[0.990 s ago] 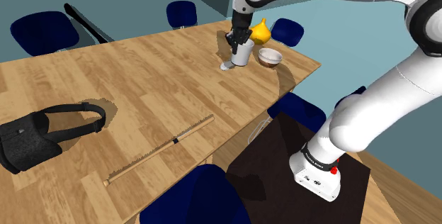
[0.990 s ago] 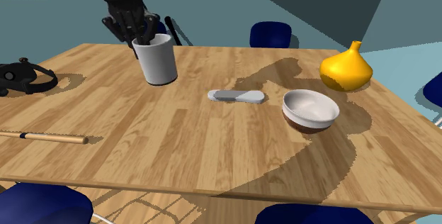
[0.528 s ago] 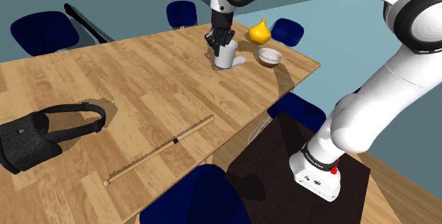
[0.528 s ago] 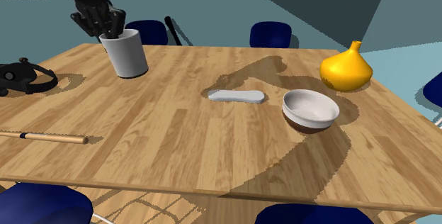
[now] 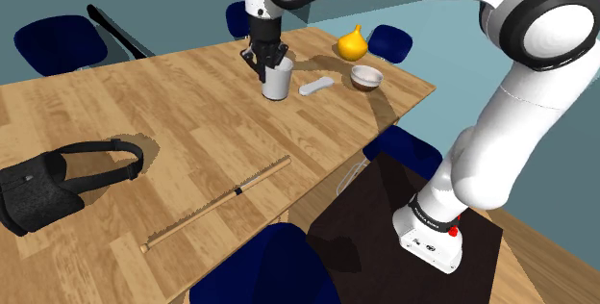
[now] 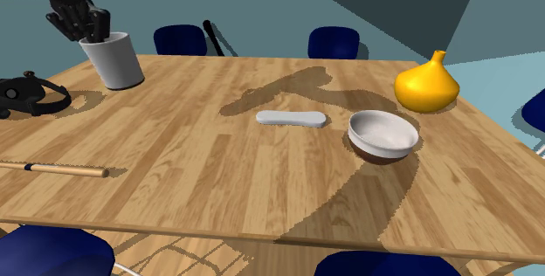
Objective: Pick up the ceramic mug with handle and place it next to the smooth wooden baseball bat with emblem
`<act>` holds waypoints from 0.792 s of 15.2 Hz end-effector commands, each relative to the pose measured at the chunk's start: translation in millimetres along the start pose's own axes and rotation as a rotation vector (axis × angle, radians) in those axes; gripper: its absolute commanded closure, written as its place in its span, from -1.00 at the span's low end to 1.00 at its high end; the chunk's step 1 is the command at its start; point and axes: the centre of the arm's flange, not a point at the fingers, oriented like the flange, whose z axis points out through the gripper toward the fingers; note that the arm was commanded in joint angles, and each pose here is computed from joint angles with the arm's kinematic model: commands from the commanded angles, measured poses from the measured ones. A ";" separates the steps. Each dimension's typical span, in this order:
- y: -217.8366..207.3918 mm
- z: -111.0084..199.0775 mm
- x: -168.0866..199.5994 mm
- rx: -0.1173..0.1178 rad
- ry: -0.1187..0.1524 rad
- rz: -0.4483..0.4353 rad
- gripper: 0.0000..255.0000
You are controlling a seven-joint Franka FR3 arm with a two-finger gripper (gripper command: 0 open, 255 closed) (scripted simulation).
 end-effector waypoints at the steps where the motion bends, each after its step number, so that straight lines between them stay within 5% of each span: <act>1: -26.9 -0.4 3.6 0.001 0.000 0.001 1.00; 8: -117.2 -7.0 13.3 0.001 0.000 0.001 1.00; 12: -118.7 14.1 13.4 0.001 0.000 0.001 1.00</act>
